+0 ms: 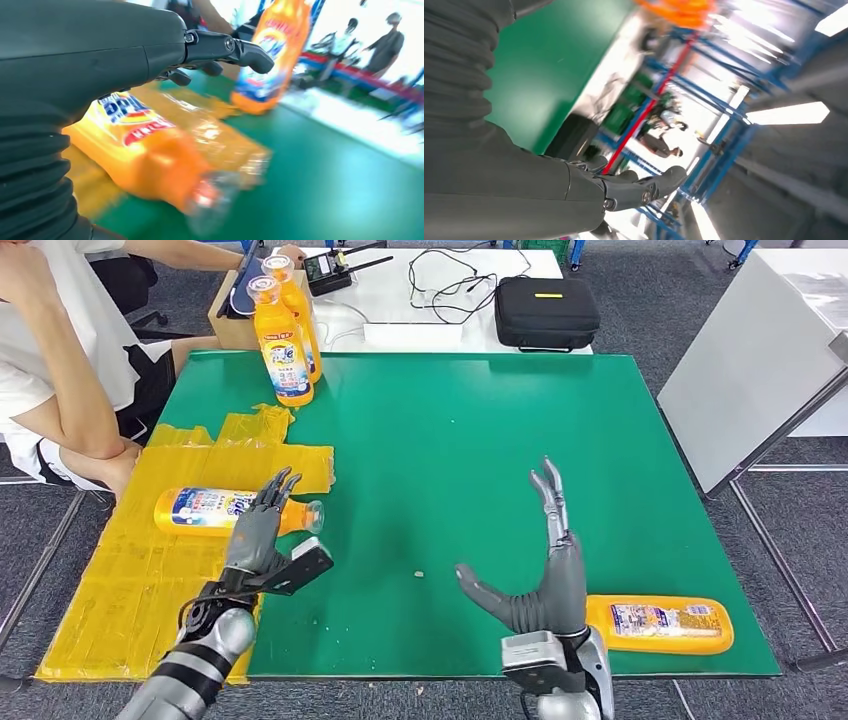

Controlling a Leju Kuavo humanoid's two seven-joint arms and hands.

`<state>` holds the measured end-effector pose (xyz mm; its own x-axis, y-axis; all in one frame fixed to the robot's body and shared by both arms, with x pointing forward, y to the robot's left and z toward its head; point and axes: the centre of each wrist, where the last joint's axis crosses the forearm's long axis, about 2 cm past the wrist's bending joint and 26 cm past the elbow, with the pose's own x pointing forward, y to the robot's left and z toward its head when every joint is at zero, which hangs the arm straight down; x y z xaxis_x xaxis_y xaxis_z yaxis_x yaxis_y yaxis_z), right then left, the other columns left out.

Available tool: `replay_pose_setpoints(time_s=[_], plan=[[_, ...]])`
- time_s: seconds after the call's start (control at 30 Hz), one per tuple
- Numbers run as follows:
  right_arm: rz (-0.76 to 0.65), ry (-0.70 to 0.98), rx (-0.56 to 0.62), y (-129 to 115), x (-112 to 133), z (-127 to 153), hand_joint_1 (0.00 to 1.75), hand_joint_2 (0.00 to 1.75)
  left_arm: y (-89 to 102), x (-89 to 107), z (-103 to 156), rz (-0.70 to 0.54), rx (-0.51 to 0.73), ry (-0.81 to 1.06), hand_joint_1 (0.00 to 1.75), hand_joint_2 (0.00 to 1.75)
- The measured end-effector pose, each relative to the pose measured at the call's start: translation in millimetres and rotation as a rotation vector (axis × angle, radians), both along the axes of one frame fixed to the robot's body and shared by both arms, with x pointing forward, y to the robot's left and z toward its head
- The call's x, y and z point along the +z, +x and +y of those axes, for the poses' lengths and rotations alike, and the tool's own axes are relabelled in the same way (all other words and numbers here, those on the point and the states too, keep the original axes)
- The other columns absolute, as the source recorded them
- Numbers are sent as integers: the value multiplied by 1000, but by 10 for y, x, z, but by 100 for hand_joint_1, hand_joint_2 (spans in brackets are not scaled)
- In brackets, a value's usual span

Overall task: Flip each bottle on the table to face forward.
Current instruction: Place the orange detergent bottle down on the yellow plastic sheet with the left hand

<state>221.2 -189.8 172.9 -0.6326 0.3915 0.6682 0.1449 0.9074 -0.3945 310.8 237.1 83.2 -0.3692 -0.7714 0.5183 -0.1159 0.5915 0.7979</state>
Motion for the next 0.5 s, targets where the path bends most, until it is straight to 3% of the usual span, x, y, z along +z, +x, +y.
replay_pose_setpoints(time_s=[0.17, 0.5], plan=[[72, -330, -55, -28, -178, -192, 0, 175, -392, 225, -98, -42, -107, -253, 0, 175], [182, -585, -105, -119, -479, -690, 0, 175, -801, 408, -170, -68, -221, -500, 0, 175]])
